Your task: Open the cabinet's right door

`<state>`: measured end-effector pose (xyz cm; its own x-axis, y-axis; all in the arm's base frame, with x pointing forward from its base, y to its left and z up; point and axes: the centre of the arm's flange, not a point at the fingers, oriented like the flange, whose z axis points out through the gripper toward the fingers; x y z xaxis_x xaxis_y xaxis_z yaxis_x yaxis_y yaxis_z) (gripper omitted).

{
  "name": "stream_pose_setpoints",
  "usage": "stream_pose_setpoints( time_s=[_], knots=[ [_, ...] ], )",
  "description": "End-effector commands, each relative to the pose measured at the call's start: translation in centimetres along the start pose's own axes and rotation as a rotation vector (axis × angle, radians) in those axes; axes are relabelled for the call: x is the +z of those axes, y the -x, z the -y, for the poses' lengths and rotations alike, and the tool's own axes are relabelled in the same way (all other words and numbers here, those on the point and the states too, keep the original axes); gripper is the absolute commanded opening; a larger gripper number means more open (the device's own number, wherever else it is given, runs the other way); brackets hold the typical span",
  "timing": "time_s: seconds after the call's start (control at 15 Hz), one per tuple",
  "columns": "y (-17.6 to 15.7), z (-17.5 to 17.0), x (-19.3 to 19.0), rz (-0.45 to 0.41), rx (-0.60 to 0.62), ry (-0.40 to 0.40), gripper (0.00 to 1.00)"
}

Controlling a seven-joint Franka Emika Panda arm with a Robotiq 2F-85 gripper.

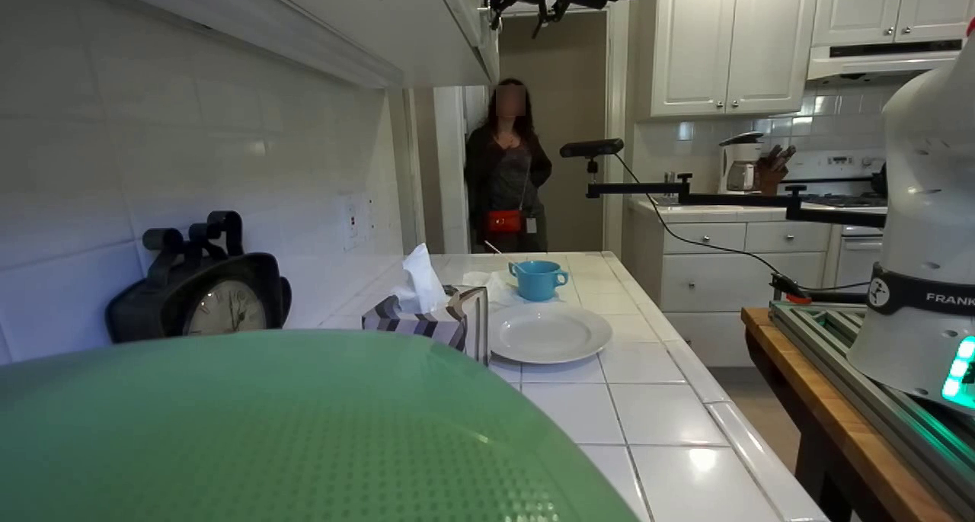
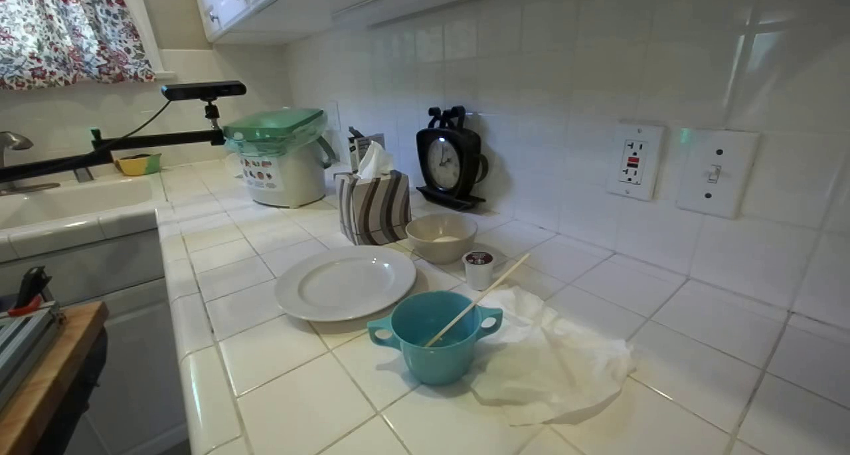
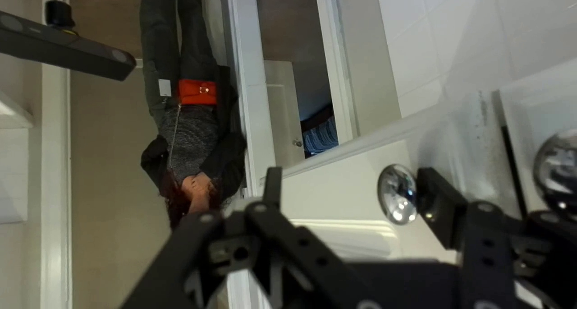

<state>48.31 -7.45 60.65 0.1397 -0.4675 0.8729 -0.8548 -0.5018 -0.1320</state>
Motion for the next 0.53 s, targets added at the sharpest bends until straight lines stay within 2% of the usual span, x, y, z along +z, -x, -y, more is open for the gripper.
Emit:
stream_pose_setpoints(
  time_s=[0.0,0.27,0.47],
  knots=[
    [-0.42,0.78,0.14,-0.027,0.016,-0.001,0.44],
    [-0.35,1.38,-0.27,-0.034,0.011,-0.016,0.35],
    [-0.33,1.35,-0.39,-0.038,0.008,-0.017,0.40]
  ],
)
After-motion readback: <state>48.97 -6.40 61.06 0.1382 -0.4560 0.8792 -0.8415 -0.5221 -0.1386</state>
